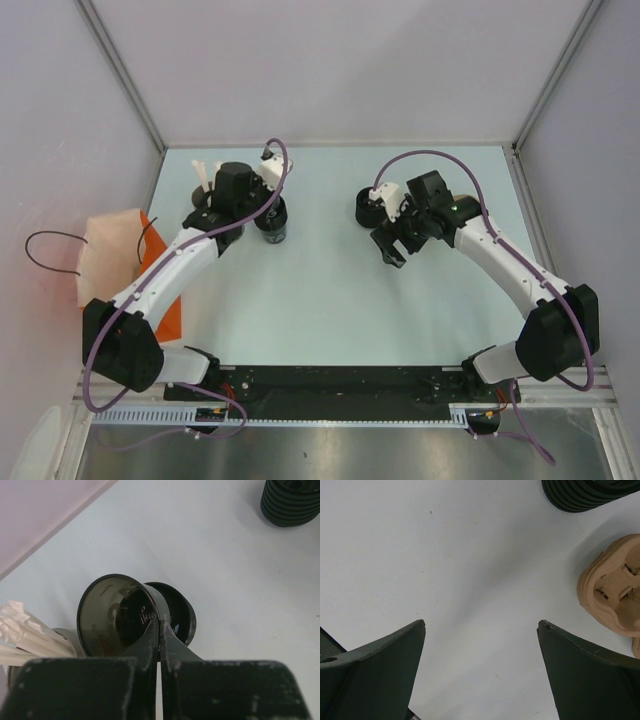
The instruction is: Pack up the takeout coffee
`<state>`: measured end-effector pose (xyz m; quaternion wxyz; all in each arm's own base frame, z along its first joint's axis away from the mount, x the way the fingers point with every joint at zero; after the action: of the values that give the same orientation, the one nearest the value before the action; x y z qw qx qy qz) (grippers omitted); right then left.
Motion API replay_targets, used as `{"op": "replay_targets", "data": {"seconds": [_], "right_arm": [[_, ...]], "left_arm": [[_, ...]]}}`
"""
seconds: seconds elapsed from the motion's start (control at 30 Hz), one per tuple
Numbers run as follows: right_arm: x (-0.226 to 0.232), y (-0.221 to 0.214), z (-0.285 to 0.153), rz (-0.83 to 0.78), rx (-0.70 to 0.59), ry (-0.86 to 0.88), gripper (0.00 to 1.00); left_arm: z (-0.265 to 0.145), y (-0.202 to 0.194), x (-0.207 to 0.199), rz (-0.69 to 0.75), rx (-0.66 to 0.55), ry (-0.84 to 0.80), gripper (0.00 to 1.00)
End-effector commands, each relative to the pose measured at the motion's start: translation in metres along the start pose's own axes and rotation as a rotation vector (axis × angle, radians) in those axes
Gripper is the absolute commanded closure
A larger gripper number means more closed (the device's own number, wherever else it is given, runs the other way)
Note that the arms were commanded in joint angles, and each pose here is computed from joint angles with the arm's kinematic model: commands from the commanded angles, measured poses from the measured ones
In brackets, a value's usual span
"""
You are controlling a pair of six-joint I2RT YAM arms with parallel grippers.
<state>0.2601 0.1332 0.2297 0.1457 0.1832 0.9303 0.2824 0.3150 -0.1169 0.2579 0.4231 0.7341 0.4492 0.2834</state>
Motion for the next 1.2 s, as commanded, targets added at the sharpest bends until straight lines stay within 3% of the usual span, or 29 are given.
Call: {"op": "replay_targets", "data": {"seconds": [0.0, 0.4, 0.7, 0.9, 1.17], "right_arm": [[-0.007, -0.001, 0.002, 0.027, -0.009, -0.027, 0.0], [-0.016, -0.007, 0.002, 0.074, -0.012, -0.034, 0.0], [-0.027, -0.011, -0.009, 0.118, -0.042, -0.082, 0.0], [-0.049, -0.022, -0.015, 0.22, -0.039, -0.195, 0.0], [-0.072, -0.042, -0.03, 0.338, -0.056, -0.276, 0.0]], "left_arm": [[-0.013, 0.017, 0.001, 0.031, -0.096, 0.023, 1.0], [-0.03, 0.064, -0.001, 0.106, -0.188, 0.025, 1.0], [-0.072, 0.099, -0.013, 0.173, -0.269, -0.022, 1.0], [-0.078, 0.075, -0.063, 0.277, -0.234, -0.262, 1.0], [-0.047, 0.012, -0.129, 0.382, -0.122, -0.505, 1.0]]}}
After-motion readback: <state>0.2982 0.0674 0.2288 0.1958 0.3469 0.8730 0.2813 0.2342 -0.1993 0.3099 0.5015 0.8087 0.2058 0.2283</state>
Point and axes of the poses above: each gripper's point midway between its finger pads, its own z axis out along the fingers, its own x axis along the line the jaws close on, y = z × x, the point moved 9 cm from there along -z, back along the fingers, and after that the axes turned 15 degrees about -z, right-handed, at the moved point
